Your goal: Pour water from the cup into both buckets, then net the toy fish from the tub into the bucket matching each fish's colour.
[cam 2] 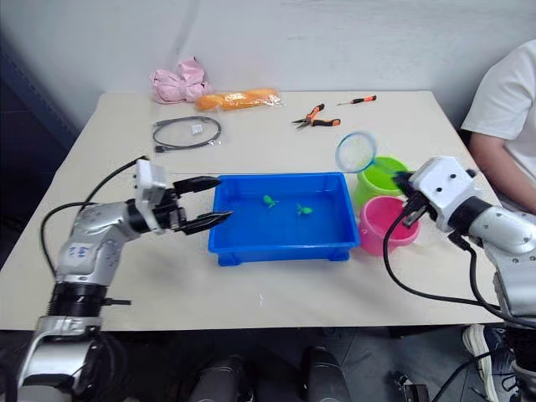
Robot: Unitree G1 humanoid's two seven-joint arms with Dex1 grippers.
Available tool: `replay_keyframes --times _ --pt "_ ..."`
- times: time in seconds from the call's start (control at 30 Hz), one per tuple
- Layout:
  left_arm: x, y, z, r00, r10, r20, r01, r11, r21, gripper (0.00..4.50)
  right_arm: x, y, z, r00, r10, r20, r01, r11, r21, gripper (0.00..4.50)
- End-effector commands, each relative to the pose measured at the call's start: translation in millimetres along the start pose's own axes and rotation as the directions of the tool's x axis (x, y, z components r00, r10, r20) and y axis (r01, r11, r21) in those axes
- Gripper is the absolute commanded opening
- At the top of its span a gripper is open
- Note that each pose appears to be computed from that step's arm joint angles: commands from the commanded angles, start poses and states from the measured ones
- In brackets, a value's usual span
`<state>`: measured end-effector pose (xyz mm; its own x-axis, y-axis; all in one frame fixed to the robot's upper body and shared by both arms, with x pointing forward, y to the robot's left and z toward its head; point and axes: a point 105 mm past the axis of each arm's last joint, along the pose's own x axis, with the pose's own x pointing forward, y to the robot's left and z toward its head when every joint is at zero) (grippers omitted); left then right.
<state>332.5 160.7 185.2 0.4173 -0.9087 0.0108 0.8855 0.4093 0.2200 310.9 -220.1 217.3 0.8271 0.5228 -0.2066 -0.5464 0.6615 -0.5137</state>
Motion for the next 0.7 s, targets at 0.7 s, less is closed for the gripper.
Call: replay_keyframes --times 0.7 --pt "-2.8 -8.1 20.3 1.000 0.020 0.023 -0.021 0.998 0.064 4.44 44.4 71.5 -12.8 0.876 0.347 -0.335 -0.066 0.775 0.629 0.00"
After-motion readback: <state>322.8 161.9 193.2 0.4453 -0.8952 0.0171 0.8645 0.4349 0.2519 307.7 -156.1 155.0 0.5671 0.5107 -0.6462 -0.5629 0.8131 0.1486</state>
